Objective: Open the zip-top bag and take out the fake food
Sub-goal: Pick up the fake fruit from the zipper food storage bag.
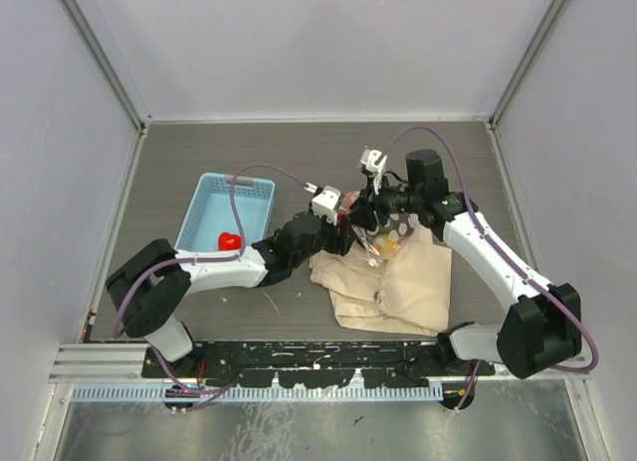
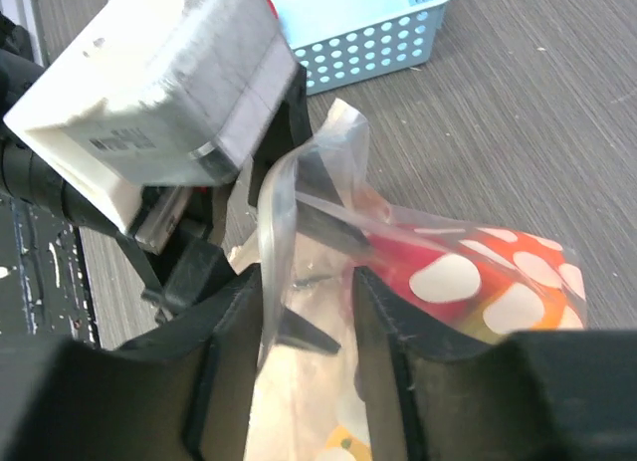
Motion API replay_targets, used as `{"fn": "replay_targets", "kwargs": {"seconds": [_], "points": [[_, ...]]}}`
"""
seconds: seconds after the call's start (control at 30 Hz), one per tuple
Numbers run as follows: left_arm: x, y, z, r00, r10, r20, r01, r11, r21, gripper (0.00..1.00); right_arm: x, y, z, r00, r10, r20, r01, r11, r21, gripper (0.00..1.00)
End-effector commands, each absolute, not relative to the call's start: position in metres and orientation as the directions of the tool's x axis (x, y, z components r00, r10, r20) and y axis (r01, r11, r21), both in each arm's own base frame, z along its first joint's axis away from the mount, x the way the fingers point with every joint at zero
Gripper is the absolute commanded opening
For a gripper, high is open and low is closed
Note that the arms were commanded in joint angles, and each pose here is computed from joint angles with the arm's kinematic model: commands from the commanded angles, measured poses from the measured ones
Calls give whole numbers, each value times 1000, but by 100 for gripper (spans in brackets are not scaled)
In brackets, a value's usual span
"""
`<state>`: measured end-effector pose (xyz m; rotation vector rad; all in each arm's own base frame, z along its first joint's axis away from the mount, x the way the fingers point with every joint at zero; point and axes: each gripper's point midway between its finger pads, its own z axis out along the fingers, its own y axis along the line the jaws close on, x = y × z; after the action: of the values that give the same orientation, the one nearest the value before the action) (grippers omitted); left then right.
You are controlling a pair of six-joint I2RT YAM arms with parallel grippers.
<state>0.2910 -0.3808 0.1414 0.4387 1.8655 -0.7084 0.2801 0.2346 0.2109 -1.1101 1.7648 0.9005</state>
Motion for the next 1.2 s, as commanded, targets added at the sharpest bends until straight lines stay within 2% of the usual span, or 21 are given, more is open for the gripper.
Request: {"fn": "replay_targets", "kwargs": {"seconds": [0.0, 0.07, 0.23, 0.4, 0.5, 0.63, 0.73, 0.87, 1.17], "points": [[322, -372, 178, -260, -94, -961, 594, 769, -235, 59, 261, 232, 251, -197, -266, -944, -957, 260, 127, 51], [326, -367, 177, -271, -96, -958, 604, 758, -247, 59, 264, 221, 259, -185, -261, -948, -956, 273, 111, 56], [329, -364, 173, -290, -86, -953, 648, 715, -262, 64, 282, 187, 272, -202, -217, -955, -923, 367, 112, 56], [336, -358, 167, -299, -72, -952, 683, 680, -266, 70, 333, 156, 267, -274, -180, -945, -790, 603, 114, 56], [342, -355, 164, -308, -56, -950, 713, 647, -269, 72, 370, 150, 262, -302, -193, -934, -725, 683, 93, 51], [352, -354, 158, -326, -36, -945, 748, 601, -281, 73, 414, 170, 240, -377, -263, -888, -719, 688, 102, 38], [362, -350, 152, -351, -28, -936, 755, 583, -300, 73, 432, 196, 224, -397, -293, -870, -737, 667, 111, 34], [376, -342, 138, -371, -14, -928, 735, 606, -303, 81, 448, 222, 194, -431, -352, -831, -758, 640, 122, 24], [396, -339, 114, -366, 23, -930, 712, 650, -265, 86, 453, 232, 128, -498, -448, -743, -766, 629, 134, 17]]}}
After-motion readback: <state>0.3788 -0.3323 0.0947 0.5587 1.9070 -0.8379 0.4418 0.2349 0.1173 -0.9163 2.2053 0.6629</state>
